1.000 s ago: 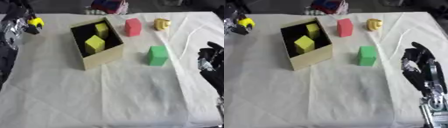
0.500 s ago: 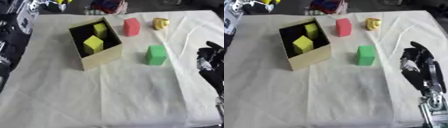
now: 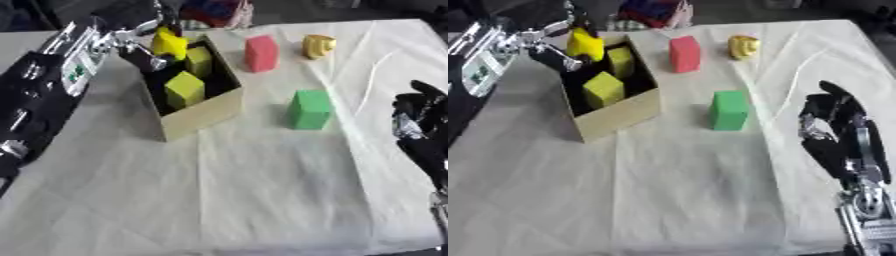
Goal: Pick up objects on the table and place them in the box.
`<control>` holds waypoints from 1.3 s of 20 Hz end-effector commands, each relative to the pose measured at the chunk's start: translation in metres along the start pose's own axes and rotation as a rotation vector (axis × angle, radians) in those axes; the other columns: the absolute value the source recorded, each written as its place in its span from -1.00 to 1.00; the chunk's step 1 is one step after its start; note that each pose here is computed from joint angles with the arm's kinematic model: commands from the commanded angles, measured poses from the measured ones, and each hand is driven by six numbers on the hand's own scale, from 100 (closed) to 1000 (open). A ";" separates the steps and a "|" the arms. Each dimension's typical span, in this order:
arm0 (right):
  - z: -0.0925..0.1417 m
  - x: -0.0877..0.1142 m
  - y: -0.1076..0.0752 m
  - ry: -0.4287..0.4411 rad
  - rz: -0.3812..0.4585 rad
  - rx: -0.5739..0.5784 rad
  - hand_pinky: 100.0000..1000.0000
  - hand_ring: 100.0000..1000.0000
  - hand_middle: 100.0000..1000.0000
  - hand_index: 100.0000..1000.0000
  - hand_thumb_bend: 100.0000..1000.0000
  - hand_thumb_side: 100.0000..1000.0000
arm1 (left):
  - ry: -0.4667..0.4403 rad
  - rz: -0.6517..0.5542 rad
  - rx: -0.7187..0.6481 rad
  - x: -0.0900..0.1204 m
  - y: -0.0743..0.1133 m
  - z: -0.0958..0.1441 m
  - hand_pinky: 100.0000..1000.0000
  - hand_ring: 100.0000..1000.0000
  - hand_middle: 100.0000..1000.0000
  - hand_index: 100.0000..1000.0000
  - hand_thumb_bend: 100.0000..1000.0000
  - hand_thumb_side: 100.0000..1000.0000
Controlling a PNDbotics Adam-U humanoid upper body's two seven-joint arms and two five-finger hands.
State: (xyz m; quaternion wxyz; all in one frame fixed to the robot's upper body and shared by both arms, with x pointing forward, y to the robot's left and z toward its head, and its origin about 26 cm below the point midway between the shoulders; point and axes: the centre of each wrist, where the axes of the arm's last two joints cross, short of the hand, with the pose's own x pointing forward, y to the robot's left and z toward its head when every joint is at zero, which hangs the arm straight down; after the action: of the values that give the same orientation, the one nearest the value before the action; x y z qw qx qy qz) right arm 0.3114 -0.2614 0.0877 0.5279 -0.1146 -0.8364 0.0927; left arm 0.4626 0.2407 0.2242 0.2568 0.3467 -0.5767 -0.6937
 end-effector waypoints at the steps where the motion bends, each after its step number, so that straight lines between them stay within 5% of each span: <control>1: -0.005 0.005 -0.007 -0.026 0.023 -0.003 0.55 0.43 0.28 0.71 -1.00 -0.65 | -0.019 -0.042 -0.050 -0.014 0.010 0.011 0.56 0.46 0.54 0.63 0.10 -0.53; 2: -0.005 0.005 -0.007 -0.026 0.024 -0.004 0.55 0.43 0.28 0.71 -1.00 -0.65 | -0.029 -0.044 -0.071 -0.016 0.008 0.013 0.56 0.47 0.55 0.64 0.14 -0.50; 3: -0.005 0.005 -0.007 -0.028 0.026 -0.005 0.55 0.43 0.28 0.71 -1.00 -0.65 | -0.038 -0.047 -0.087 -0.018 0.008 0.015 0.62 0.55 0.65 0.70 0.45 -0.26; 5: -0.007 0.007 -0.010 -0.035 0.042 -0.006 0.56 0.44 0.28 0.71 -1.00 -0.65 | -0.054 -0.053 -0.098 -0.022 0.014 0.021 0.67 0.61 0.71 0.74 0.72 -0.06; 6: -0.010 0.008 -0.014 -0.043 0.058 -0.006 0.56 0.44 0.28 0.72 -1.00 -0.65 | -0.058 -0.050 -0.085 -0.023 0.018 0.025 0.68 0.61 0.72 0.75 0.74 -0.01; 11: -0.038 0.029 -0.035 -0.135 0.214 0.042 0.58 0.46 0.33 0.77 -1.00 -0.65 | -0.044 0.021 0.109 -0.026 0.035 0.050 0.68 0.56 0.61 0.72 0.56 0.14; 15: -0.068 0.043 -0.042 -0.209 0.406 0.219 0.61 0.56 0.45 0.86 -1.00 -0.55 | -0.036 0.122 0.291 -0.024 0.027 0.077 0.66 0.51 0.54 0.68 0.43 0.09; 18: -0.105 0.062 -0.064 -0.232 0.617 0.462 0.66 0.64 0.52 0.91 -1.00 -0.44 | -0.053 0.435 0.491 0.003 0.011 0.109 0.66 0.47 0.49 0.67 0.37 0.05; 21: -0.127 0.066 -0.067 -0.214 0.719 0.672 0.74 0.78 0.66 0.96 -0.59 -0.35 | -0.012 0.689 0.534 0.022 -0.007 0.127 0.62 0.40 0.40 0.63 0.26 0.01; 26: -0.148 0.053 -0.064 -0.114 0.834 0.945 0.83 0.89 0.77 1.00 -0.34 -0.32 | 0.105 0.938 0.539 0.040 -0.049 0.143 0.62 0.36 0.36 0.62 0.20 0.01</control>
State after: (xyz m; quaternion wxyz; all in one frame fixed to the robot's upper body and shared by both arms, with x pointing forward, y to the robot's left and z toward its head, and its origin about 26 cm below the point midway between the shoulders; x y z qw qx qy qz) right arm 0.4137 -0.2931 0.2064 0.3950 -0.1701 -0.6438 0.6329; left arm 0.3317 0.3088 0.1699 0.4762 0.1393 -0.8026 -0.3311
